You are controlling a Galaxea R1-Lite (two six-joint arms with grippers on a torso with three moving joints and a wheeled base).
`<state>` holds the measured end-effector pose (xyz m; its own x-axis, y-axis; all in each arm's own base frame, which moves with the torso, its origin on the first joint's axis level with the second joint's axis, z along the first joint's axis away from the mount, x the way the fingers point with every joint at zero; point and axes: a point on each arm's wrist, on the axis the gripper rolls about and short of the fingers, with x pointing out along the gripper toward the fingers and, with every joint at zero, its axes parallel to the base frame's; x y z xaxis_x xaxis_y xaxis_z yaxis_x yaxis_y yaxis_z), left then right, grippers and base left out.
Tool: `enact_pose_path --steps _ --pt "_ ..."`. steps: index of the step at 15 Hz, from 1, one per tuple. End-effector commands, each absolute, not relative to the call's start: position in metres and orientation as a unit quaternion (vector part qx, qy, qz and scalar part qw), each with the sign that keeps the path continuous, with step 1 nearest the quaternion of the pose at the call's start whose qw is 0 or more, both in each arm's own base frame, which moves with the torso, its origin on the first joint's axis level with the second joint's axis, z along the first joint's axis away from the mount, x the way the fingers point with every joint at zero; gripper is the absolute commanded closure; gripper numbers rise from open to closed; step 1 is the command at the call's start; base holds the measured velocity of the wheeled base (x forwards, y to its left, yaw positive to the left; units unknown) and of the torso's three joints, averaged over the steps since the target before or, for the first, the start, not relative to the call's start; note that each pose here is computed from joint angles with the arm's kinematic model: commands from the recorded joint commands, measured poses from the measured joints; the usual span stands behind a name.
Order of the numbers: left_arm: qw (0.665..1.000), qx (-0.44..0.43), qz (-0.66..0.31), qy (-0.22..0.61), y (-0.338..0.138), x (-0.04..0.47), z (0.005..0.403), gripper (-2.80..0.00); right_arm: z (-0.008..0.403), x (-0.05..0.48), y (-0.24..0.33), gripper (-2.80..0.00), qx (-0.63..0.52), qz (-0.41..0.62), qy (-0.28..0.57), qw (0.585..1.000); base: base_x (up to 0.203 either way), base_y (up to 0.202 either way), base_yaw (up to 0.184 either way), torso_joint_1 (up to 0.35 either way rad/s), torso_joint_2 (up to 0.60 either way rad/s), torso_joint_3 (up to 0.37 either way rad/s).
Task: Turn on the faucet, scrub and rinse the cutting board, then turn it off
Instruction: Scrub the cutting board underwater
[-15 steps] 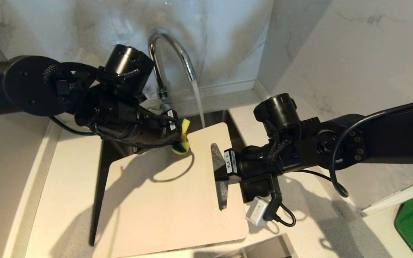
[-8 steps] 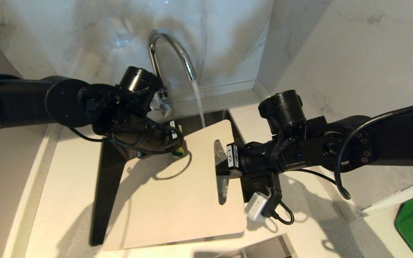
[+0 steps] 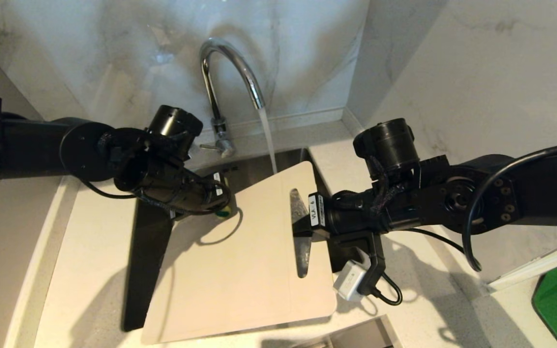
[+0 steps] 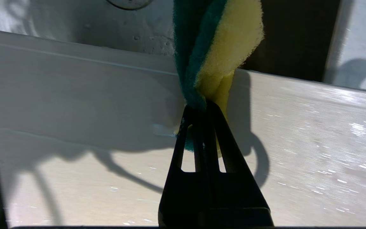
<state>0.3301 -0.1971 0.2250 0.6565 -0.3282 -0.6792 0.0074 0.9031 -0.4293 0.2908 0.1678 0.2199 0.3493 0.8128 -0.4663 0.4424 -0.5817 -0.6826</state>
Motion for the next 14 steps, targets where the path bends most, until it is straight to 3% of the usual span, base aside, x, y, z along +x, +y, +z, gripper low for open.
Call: enact_pose_path --steps 1,14 --pt "0.89 -0.201 -0.082 0.402 -0.18 0.324 0.227 0.0 0.222 0.29 0.167 0.0 -0.791 0.404 -0.403 0.22 0.0 0.0 0.0 0.0 0.0 0.0" --pt "0.899 -0.201 -0.001 0.39 -0.057 0.334 0.184 0.0 0.235 0.279 0.161 0.0 -0.795 0.387 -0.41 0.222 0.0 0.0 0.0 0.0 0.0 0.0"
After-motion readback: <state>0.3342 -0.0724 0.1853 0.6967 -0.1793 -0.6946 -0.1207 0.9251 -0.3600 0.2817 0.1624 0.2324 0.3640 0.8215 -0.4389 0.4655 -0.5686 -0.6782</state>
